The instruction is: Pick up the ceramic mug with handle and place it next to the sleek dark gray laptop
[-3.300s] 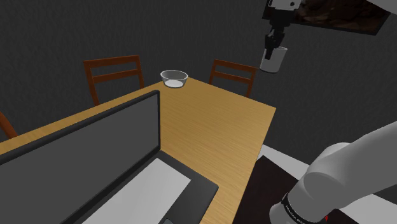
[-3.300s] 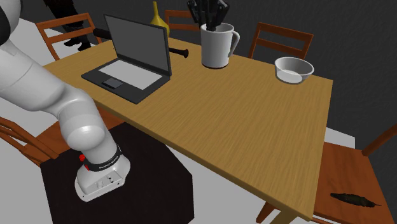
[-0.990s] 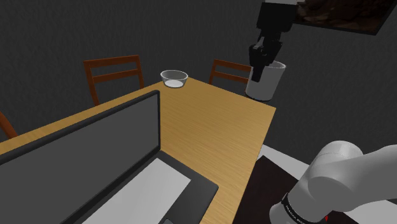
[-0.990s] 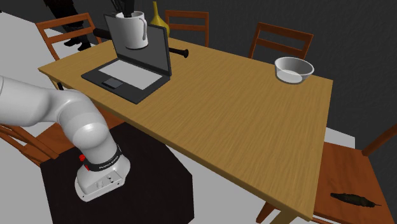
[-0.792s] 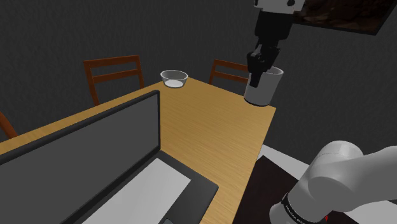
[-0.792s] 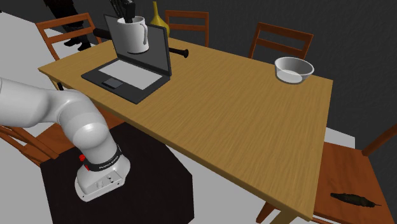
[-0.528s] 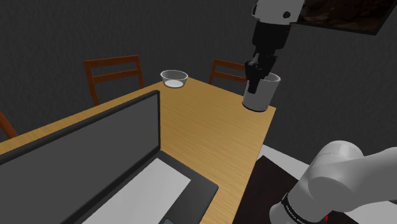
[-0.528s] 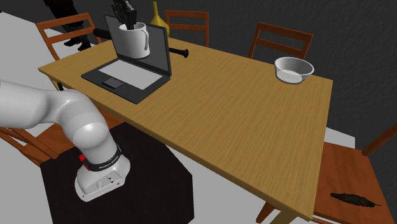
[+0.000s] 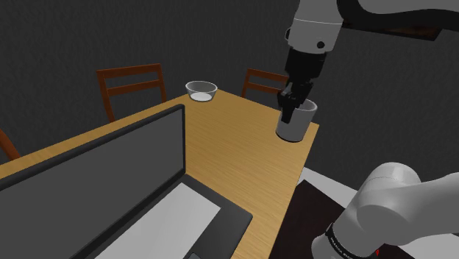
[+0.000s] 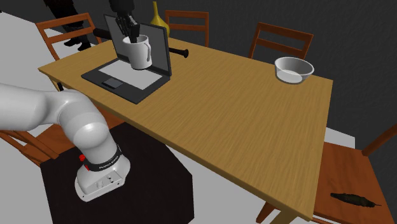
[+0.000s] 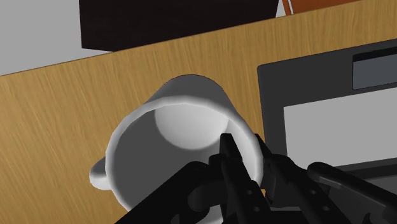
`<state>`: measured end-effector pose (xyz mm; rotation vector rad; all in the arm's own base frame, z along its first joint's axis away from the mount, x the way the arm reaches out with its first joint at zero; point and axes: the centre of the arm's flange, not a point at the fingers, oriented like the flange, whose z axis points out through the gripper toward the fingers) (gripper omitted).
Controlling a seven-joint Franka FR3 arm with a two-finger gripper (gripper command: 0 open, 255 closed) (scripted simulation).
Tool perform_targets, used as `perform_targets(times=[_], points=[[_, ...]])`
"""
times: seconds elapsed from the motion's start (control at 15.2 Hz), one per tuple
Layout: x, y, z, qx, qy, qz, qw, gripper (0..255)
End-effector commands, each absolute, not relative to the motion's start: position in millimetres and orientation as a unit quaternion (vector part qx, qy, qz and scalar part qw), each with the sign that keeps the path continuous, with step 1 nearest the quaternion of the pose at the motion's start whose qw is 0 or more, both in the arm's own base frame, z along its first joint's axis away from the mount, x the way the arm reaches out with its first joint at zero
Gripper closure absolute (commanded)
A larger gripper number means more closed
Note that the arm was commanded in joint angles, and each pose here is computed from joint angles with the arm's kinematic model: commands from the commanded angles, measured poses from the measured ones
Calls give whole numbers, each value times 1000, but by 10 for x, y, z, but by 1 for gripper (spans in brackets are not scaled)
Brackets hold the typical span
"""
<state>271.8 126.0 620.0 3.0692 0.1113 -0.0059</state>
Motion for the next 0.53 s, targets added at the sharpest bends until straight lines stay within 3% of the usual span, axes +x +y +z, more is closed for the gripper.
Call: perform_targets(times=[0.0,0.46], points=[[2716,1251,6093,999,36,-2,35,255],[2716,1251,5724,999,36,-2,35,255]])
